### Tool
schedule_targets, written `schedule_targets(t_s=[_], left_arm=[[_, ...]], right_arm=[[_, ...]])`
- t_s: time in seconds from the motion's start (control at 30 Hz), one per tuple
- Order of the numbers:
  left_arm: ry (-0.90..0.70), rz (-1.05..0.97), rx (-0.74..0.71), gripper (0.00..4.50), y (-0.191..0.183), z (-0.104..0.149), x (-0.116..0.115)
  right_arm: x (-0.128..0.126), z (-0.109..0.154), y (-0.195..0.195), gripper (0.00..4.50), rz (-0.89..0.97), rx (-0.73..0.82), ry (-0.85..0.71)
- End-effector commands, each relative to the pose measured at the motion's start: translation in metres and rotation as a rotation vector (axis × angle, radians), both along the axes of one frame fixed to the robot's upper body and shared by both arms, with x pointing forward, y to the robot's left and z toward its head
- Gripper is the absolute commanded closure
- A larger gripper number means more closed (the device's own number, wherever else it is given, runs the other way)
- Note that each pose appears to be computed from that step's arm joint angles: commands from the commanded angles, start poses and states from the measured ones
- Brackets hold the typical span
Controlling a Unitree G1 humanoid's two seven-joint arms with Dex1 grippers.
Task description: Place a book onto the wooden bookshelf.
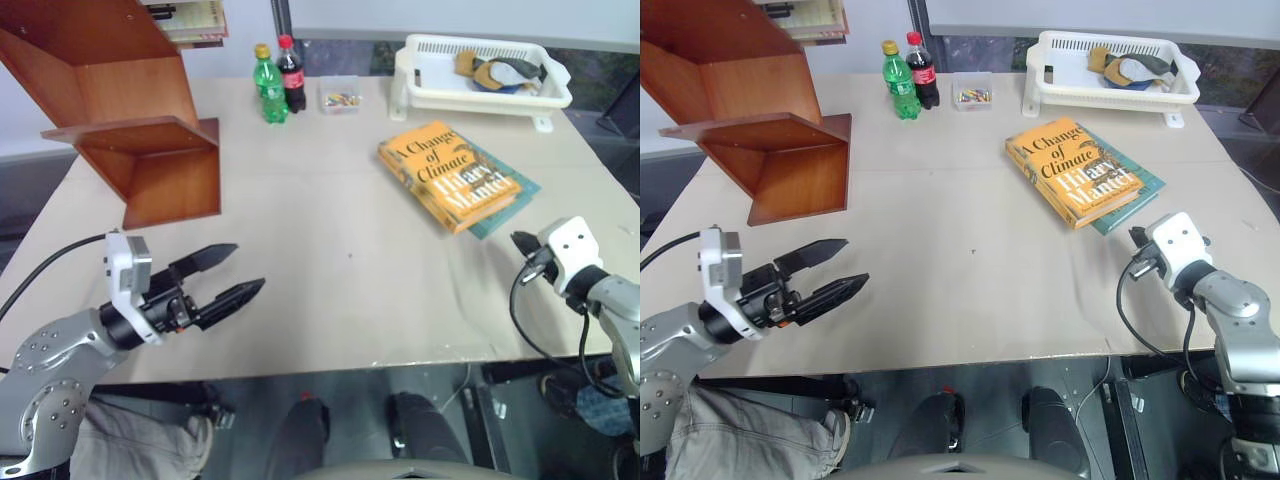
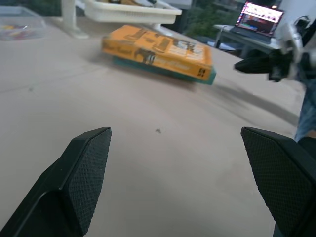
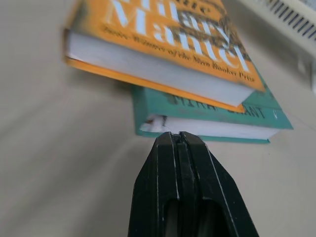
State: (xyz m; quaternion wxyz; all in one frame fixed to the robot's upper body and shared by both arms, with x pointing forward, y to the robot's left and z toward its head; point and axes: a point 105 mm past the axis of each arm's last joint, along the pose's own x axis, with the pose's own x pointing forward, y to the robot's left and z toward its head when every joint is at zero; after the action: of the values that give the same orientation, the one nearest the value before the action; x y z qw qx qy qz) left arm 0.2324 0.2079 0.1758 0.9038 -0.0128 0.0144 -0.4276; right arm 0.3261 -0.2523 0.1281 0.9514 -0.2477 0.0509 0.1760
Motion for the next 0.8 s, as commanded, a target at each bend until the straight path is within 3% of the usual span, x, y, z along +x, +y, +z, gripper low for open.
schedule_targets(t_s=[0.03,0.4,0.57,0.8], left_arm=[[-0.043,-0.04,0.022,0.0,-0.011,0.01,0.0],[-0.085,-0.133,0.043,0.0,-0.038,0.018,0.001],[-0.096,-0.133,0.039,0.0,-0.043,0.018,0.0],[-0.119,-0.101,0.04,0.0,-0.045,0.021,-0.005]], right_arm=[[0.015,0.013,-0.01,4.46,-0.036,-0.039,-0.053],[0.087,0.049,-0.05,4.46,-0.208,-0.128,-0.058],[0.108,0.058,-0.058,4.46,-0.259,-0.188,-0.059],[0.119,0.063,-0.059,4.46,-0.287,-0.268,-0.054]])
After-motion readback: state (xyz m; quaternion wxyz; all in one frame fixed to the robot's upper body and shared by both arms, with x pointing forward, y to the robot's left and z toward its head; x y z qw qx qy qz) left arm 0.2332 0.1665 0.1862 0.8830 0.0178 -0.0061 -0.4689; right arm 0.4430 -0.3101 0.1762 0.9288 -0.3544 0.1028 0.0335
